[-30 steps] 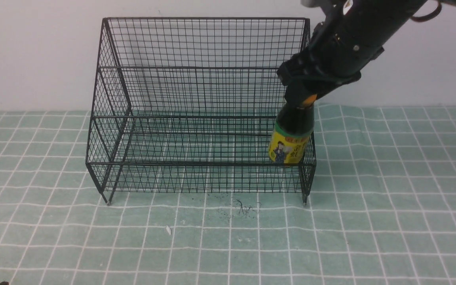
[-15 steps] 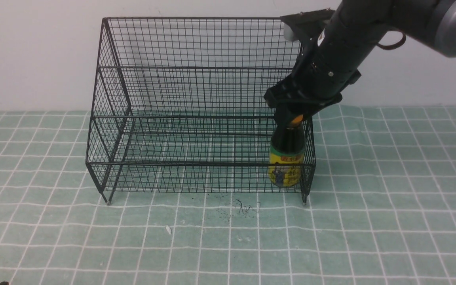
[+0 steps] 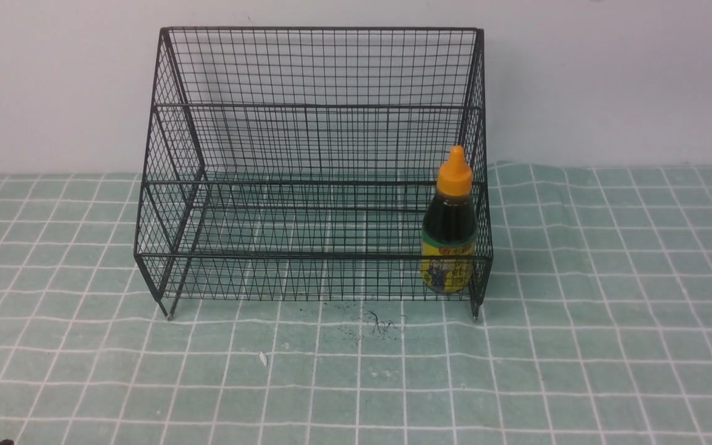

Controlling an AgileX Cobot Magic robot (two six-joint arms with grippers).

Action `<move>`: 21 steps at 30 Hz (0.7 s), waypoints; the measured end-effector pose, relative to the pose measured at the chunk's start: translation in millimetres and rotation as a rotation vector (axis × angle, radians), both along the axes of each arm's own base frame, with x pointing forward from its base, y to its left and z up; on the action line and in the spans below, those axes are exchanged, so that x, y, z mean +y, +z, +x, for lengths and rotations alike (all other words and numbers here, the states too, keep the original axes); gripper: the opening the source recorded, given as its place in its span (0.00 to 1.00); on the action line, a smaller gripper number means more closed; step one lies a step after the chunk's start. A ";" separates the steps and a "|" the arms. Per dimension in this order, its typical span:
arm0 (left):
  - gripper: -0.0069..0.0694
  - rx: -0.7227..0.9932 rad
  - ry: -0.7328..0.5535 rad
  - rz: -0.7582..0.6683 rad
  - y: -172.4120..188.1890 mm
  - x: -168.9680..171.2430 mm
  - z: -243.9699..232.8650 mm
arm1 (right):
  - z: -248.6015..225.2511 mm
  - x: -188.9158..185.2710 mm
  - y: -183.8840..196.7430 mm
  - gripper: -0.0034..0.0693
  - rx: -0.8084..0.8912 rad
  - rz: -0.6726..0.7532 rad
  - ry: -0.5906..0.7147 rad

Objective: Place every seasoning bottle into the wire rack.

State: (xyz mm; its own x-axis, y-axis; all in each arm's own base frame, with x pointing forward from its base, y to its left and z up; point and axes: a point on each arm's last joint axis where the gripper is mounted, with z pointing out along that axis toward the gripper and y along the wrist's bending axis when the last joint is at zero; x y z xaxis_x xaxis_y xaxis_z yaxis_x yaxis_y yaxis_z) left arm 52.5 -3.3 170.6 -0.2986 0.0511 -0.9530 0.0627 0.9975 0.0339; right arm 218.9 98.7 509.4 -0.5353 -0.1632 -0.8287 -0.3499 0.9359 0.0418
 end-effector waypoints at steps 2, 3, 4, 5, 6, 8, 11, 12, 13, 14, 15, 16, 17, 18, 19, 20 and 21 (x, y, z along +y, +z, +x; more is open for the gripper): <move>0.08 0.000 0.000 0.000 0.0 0.0 0.0 | -34.1 -16.6 3.7 0.09 -0.027 0.030 -0.016; 0.08 0.000 0.000 0.000 0.0 0.0 0.0 | -60.0 -28.9 1.5 0.06 -0.043 0.050 -0.024; 0.08 0.000 0.000 0.000 0.0 0.0 0.0 | -72.7 -34.9 -1.5 0.05 -0.052 0.065 -0.030; 0.08 0.000 0.000 0.000 0.0 0.0 0.0 | -98.7 -47.1 -11.9 0.04 -0.094 0.098 -0.034; 0.08 0.000 0.000 0.000 0.0 0.0 0.0 | -109.1 -51.9 -17.4 0.03 -0.122 0.117 -0.035; 0.08 0.000 0.000 0.000 0.0 0.0 0.0 | -138.3 -65.4 -40.0 0.03 -0.236 0.174 -0.028; 0.08 0.000 0.000 0.000 0.0 0.0 0.0 | -162.8 -76.4 -74.8 0.03 -0.351 0.236 -0.021; 0.08 0.000 0.000 0.000 0.0 0.0 0.0 | -174.0 -81.3 -100.4 0.03 -0.391 0.276 -0.022; 0.08 0.000 0.000 0.000 0.0 0.0 0.0 | -179.2 -83.5 -114.9 0.03 -0.415 0.308 -0.025; 0.08 0.000 0.000 0.000 0.0 0.0 0.0 | -181.7 -84.5 -122.4 0.03 -0.434 0.334 -0.026; 0.08 0.000 0.000 0.000 0.0 0.0 0.0 | -185.7 -86.2 -137.7 0.03 -0.457 0.365 -0.027; 0.08 0.000 0.000 0.000 0.0 0.0 0.0 | -188.3 -87.2 -149.1 0.03 -0.473 0.389 -0.028; 0.08 0.000 0.000 0.000 0.0 0.0 0.0 | -188.7 -87.3 -151.3 0.03 -0.475 0.395 -0.029; 0.08 0.000 0.000 0.000 0.0 0.0 0.0 | -192.8 -89.1 -164.7 0.03 -0.503 0.422 -0.027; 0.08 0.000 0.000 0.000 0.0 0.0 0.0 | -192.6 -88.8 -169.9 0.03 -0.508 0.427 -0.026; 0.08 0.000 0.000 0.000 0.0 0.0 0.0 | -195.4 -90.0 -179.5 0.03 -0.535 0.445 -0.023; 0.08 0.000 0.000 0.000 0.0 0.0 0.0 | -197.7 -90.8 -185.2 0.03 -0.551 0.458 -0.020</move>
